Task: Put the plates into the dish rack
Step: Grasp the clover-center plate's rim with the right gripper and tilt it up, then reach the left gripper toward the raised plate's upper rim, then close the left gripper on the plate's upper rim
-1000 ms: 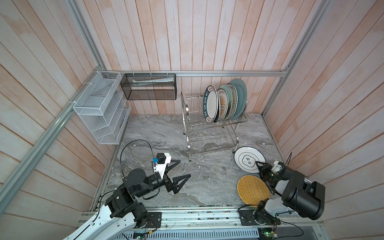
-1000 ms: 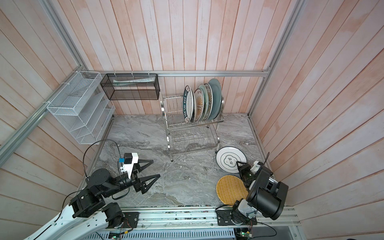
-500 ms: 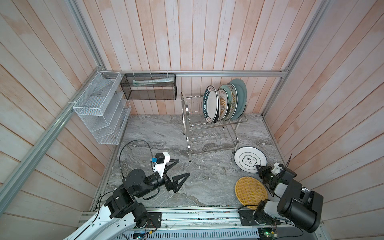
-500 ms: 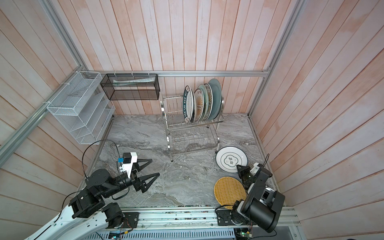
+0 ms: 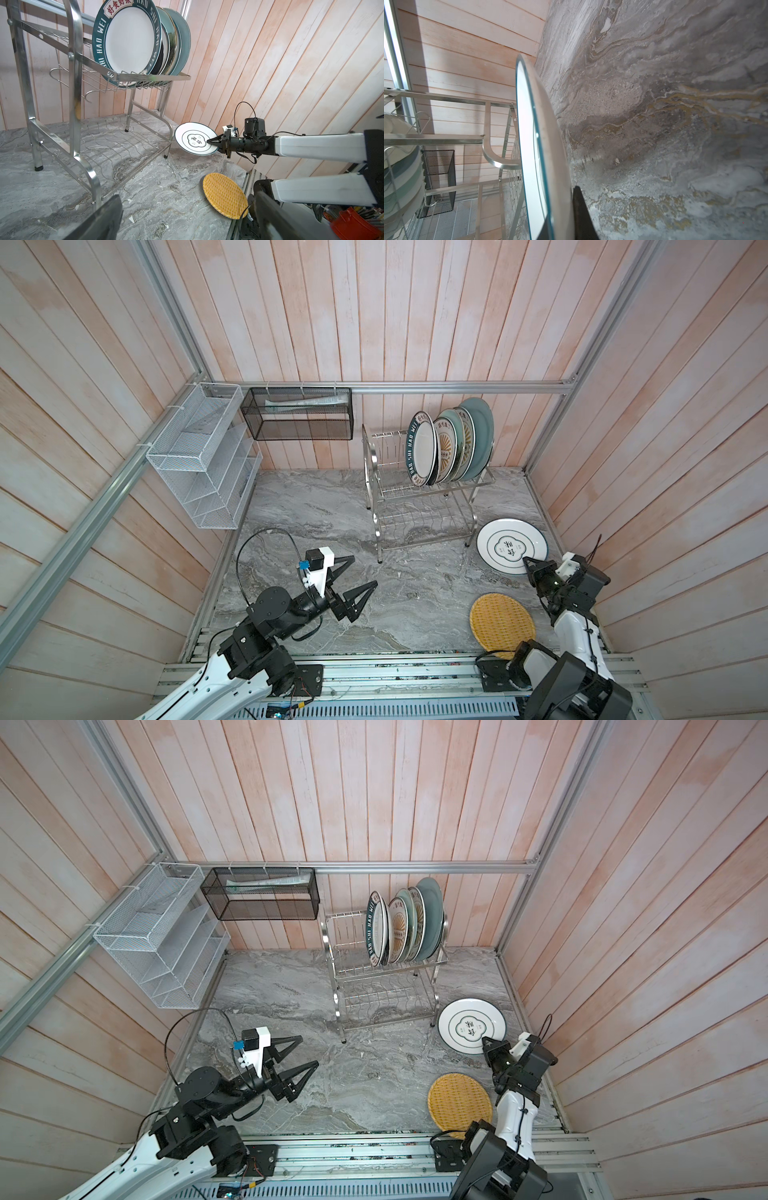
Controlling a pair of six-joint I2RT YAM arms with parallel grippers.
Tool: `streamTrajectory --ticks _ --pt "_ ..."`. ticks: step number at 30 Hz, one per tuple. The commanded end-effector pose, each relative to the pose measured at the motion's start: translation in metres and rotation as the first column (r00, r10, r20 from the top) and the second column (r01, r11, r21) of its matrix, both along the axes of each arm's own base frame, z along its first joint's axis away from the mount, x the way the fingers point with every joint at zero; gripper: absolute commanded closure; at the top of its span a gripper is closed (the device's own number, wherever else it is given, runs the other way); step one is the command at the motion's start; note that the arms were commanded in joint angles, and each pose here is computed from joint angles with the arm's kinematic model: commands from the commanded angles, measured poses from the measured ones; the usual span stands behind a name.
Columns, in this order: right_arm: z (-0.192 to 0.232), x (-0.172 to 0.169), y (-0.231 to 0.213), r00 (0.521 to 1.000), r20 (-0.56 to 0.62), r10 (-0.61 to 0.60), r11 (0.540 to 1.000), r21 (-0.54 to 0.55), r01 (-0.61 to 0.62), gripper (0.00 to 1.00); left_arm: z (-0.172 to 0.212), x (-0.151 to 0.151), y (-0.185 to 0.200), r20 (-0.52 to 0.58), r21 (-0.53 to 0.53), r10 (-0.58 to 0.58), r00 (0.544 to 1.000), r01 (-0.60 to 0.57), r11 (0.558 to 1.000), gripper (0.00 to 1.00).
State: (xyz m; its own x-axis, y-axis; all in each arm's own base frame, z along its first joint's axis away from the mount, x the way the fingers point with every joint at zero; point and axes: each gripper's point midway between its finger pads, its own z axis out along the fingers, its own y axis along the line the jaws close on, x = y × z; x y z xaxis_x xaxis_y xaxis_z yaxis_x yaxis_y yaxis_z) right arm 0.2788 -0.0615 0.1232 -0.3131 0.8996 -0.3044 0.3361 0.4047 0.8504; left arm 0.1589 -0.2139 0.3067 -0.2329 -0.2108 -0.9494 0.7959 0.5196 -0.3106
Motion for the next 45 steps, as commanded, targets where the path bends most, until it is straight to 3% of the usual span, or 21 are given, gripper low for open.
streamTrajectory --ticks 1,12,24,29,32,36,42,45 --pt "0.017 -0.003 0.009 0.999 -0.038 0.017 1.000 0.009 -0.016 1.00 0.008 0.002 -0.011 0.018 -0.051 -0.036 0.999 0.037 0.998 0.00" --pt "0.055 -0.002 0.052 0.991 -0.084 0.109 0.994 0.004 -0.109 1.00 0.002 0.015 -0.071 -0.026 -0.014 -0.164 0.986 0.164 0.986 0.00" --pt "0.080 -0.015 0.079 0.983 -0.160 0.087 0.996 0.015 -0.085 1.00 -0.023 0.017 -0.156 0.019 0.285 -0.270 0.963 0.254 0.924 0.12" --pt "0.081 -0.020 0.087 0.978 -0.183 0.098 0.995 0.031 -0.094 1.00 -0.042 0.016 -0.200 0.175 0.523 -0.300 0.938 0.169 0.835 0.12" --pt "0.084 -0.021 0.093 0.977 -0.177 0.117 0.993 0.044 -0.111 1.00 -0.055 0.024 -0.221 0.259 0.609 -0.300 0.918 0.086 0.788 0.12" --pt "0.088 -0.022 0.102 0.975 -0.170 0.141 0.990 0.054 -0.134 1.00 -0.069 0.038 -0.241 0.354 0.666 -0.294 0.888 -0.018 0.746 0.17" --pt "0.086 -0.026 0.113 0.971 -0.176 0.164 0.986 0.065 -0.155 1.00 -0.083 0.043 -0.262 0.423 0.713 -0.352 0.835 -0.067 0.698 0.24" --pt "0.085 -0.028 0.117 0.969 -0.176 0.171 0.985 0.067 -0.162 1.00 -0.089 0.047 -0.271 0.434 0.730 -0.362 0.825 -0.087 0.678 0.38"
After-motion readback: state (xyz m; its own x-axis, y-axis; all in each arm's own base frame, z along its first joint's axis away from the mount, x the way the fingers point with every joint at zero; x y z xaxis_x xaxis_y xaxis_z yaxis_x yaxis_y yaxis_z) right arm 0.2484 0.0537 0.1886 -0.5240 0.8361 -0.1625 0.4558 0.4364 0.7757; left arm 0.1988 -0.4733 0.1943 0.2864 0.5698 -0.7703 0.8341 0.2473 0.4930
